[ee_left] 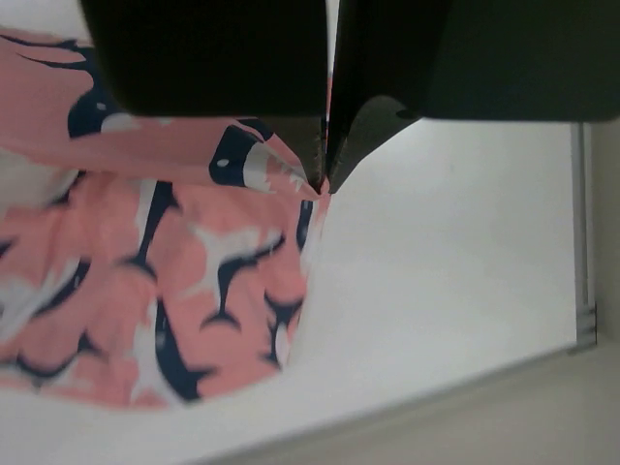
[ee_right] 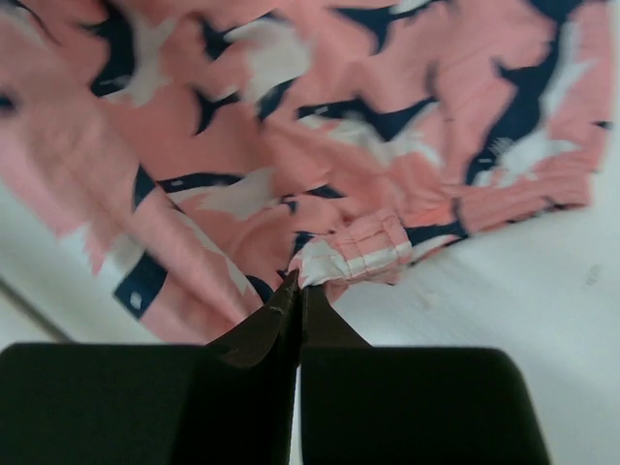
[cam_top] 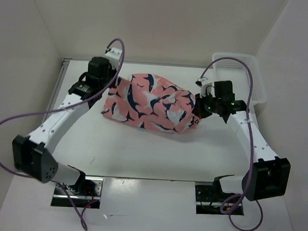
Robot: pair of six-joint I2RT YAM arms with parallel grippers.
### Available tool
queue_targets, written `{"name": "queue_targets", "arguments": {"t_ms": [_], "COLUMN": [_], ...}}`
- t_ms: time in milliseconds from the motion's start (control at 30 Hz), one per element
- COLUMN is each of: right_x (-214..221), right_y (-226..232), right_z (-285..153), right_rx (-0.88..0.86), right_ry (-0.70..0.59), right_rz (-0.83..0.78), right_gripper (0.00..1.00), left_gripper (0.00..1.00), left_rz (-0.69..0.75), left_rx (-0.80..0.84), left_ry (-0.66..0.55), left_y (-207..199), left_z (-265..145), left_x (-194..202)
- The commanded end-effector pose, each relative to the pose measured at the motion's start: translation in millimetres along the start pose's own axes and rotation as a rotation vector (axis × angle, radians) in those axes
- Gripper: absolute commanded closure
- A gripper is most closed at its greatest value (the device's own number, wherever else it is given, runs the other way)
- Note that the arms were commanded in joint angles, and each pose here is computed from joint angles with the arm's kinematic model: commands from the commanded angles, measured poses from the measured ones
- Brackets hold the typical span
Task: Fold and stack the shorts
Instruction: Fold the shorts
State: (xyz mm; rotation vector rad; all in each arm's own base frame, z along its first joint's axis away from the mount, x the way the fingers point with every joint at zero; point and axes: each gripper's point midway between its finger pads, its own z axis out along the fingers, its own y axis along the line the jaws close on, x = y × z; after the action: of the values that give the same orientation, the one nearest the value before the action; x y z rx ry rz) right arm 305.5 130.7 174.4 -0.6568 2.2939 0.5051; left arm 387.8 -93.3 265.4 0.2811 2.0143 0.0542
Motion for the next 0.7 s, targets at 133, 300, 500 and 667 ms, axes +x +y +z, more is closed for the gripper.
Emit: {"name": "queue_targets", "arguments": {"t_ms": [133,300,500,667], "right_x": [-35,-41,-39,-32], "right_y": [-72,-111,-160,-159], "right_z": [14,25,25,36], "right_rx": [0.179,0.243,0.315,0.288], "right_ry": [-0.092,-0.101,-0.118,-0.093], "right_rz": [0.231,0.332,0.449,0.461], "right_gripper": [1.00,1.00,1.00,1.00], "left_gripper": [1.00,1.00,1.00,1.00], "left_rz": [-0.049,-0.053,-0.057,-0.057], "left_rx": [-0.051,-0.049,-0.058,-0.034], "left_ry": [-0.192,-0.200,-0.187,-0.185], "left_y": [3,-4,-3,-7], "left_z": [82,137,194,228], "left_x": [-92,-105,-117,-126]}}
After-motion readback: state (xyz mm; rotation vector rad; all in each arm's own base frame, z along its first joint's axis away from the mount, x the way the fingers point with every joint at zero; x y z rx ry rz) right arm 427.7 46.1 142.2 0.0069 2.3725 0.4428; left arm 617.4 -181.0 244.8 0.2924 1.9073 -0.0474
